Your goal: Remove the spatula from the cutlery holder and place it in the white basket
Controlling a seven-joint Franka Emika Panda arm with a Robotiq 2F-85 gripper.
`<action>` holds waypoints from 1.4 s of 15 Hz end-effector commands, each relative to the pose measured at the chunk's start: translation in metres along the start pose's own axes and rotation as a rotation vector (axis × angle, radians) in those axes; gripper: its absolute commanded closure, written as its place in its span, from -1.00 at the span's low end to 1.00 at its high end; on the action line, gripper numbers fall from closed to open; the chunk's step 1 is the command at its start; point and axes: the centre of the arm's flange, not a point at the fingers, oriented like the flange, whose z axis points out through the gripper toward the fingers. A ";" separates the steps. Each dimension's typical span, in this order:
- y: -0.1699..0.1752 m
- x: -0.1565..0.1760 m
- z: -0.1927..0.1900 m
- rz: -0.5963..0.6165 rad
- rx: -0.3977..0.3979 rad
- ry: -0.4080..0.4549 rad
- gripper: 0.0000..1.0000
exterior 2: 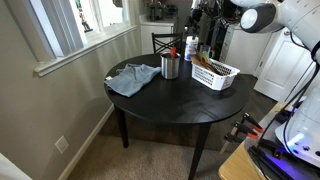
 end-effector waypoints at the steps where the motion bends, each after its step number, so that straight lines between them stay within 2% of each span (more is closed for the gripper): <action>1: 0.006 0.024 -0.002 0.008 0.007 0.029 -1.00; 5: 0.010 0.043 0.007 -0.019 -0.016 0.083 -1.00; 8: 0.009 0.064 0.016 -0.023 -0.029 0.164 -1.00; 17: -0.005 0.113 0.052 -0.093 -0.024 0.305 -1.00; 21: -0.015 0.122 0.058 -0.099 -0.012 0.317 -1.00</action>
